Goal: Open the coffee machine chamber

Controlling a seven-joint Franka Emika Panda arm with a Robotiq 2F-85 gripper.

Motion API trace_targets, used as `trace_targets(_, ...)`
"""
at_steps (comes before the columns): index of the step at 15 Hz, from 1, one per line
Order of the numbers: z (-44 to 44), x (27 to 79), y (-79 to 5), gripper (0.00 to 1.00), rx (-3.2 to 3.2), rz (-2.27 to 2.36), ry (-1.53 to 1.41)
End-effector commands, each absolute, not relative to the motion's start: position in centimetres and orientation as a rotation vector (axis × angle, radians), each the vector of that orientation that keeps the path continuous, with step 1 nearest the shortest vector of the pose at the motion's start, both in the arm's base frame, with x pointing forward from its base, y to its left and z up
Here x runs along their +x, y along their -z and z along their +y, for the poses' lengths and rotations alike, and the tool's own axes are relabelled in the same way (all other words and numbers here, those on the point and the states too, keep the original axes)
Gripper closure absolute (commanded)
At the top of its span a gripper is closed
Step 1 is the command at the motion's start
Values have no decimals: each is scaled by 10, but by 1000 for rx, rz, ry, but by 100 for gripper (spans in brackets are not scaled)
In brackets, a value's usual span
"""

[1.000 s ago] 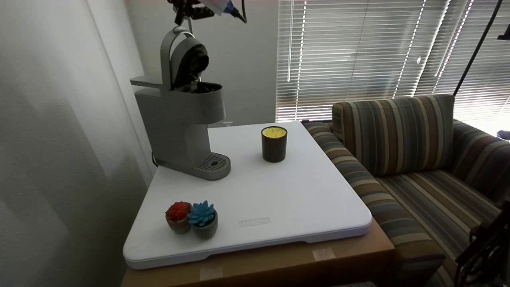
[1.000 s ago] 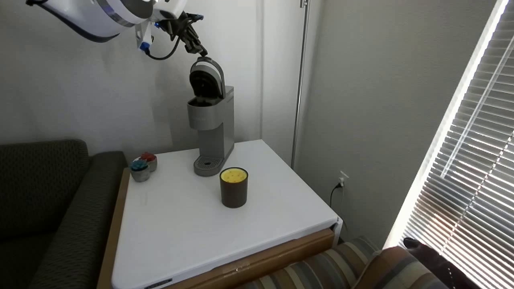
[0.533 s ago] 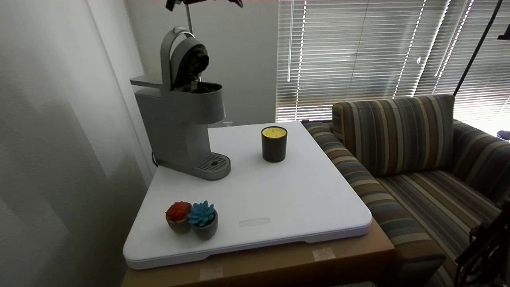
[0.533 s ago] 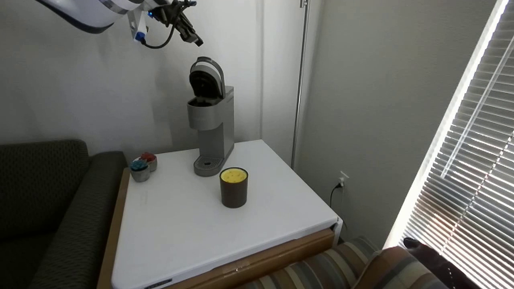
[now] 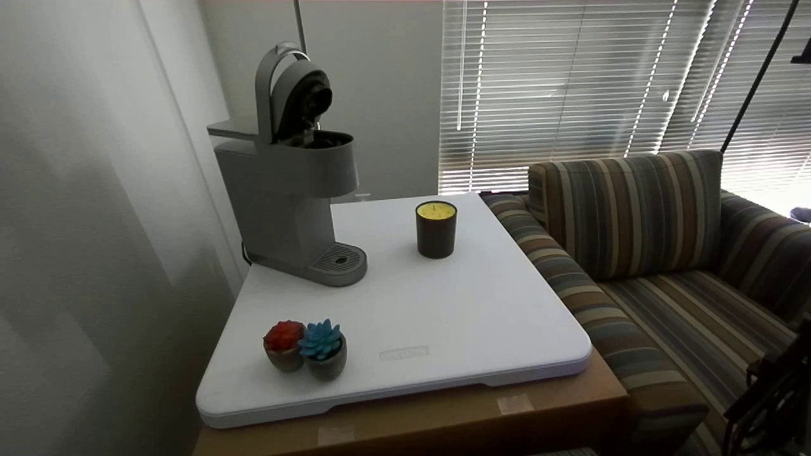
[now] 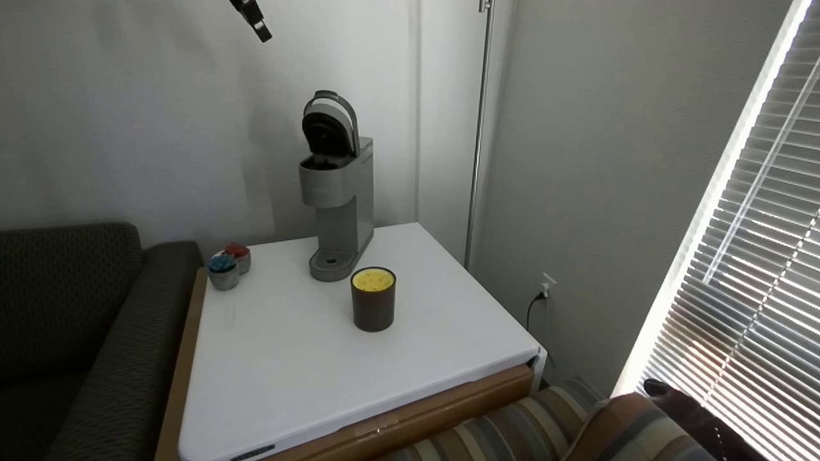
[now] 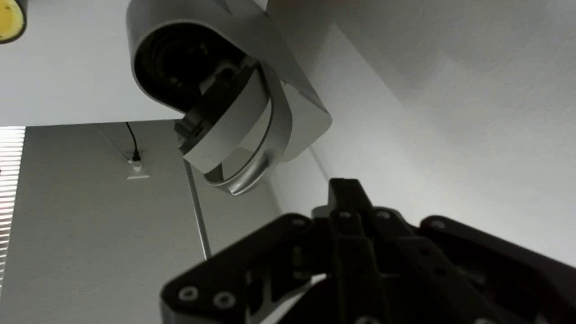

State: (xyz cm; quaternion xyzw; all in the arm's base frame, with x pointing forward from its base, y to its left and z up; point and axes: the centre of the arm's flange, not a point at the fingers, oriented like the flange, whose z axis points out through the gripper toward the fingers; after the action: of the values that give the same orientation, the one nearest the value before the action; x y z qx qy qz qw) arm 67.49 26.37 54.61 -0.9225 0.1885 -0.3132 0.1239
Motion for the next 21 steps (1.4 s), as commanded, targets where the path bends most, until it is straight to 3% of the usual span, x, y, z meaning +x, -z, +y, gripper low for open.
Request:
trace_targets(1, 240, 654, -565, 99, -2829, 389, 710)
trace_targets(2, 237, 651, -567, 82, -2861, 359, 669)
trace_targets(3, 234, 648, -567, 73, -2890, 331, 636)
trace_targets(13, 218, 650, -544, 5, -2954, 229, 491)
trace_targets(15, 220, 649, -540, 0, -2936, 228, 476)
trace_targets(21, 236, 650, -536, 0, -2906, 241, 458)
